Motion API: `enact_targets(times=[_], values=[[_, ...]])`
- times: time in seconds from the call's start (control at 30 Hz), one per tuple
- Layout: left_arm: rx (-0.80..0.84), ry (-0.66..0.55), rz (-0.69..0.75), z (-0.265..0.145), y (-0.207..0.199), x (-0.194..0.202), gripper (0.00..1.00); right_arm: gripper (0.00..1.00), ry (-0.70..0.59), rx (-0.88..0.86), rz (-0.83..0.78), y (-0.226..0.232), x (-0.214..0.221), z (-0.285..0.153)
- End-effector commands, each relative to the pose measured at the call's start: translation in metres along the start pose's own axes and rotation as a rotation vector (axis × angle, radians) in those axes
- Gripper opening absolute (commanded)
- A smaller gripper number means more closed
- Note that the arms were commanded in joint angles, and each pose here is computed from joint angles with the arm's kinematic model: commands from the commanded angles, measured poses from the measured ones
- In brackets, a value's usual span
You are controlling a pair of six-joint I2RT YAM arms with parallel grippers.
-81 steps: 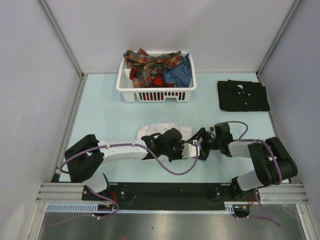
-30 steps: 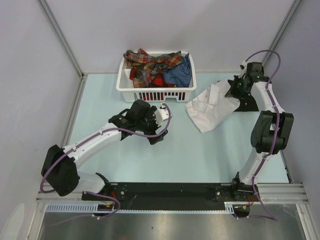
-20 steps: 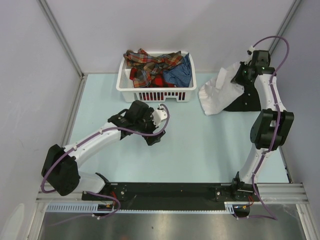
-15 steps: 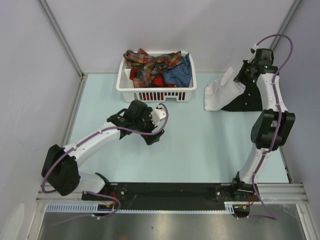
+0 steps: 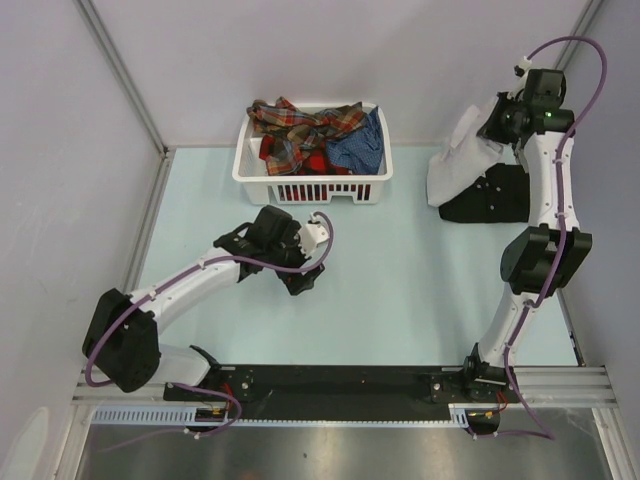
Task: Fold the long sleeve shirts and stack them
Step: Neatly place the folded shirt to the corner
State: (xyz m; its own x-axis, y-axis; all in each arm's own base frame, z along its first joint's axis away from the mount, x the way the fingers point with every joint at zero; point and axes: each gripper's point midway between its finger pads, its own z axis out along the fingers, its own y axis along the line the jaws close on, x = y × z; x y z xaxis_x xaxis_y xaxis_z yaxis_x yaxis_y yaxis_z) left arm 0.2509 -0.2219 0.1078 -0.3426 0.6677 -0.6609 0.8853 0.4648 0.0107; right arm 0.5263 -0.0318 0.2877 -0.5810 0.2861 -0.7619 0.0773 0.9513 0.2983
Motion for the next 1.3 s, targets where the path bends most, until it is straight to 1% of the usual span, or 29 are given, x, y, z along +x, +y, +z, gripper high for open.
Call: enact_targets(times=[0.0,0.2,0.43,0.53,0.83,1.1,1.27], values=[[-0.037,-0.066,0.002,-0.009,0.008,-0.013,0.99,0.00,-0.033,-0.008,-0.023,0.002,-0.016,-0.013],[-0.039,-0.063,0.010,-0.009,0.009,-0.012,0.99,0.00,0.022,-0.003,-0.019,-0.017,0.001,-0.009],[-0.026,-0.048,0.011,-0.009,0.008,-0.011,0.99,0.00,0.038,-0.028,-0.071,-0.044,0.009,-0.001],[-0.022,-0.038,0.009,-0.009,0.008,-0.011,1.00,0.00,0.059,-0.050,-0.117,-0.058,0.015,0.005],[-0.022,-0.011,0.004,-0.008,0.012,-0.015,0.99,0.00,0.047,-0.086,-0.226,-0.093,0.011,0.023],[-0.018,0.020,-0.002,-0.006,0.016,-0.019,1.00,0.00,0.029,-0.126,-0.300,-0.133,0.008,0.030],[-0.015,0.050,0.005,-0.008,0.019,-0.021,0.99,0.00,0.040,-0.157,-0.370,-0.153,0.018,0.044]])
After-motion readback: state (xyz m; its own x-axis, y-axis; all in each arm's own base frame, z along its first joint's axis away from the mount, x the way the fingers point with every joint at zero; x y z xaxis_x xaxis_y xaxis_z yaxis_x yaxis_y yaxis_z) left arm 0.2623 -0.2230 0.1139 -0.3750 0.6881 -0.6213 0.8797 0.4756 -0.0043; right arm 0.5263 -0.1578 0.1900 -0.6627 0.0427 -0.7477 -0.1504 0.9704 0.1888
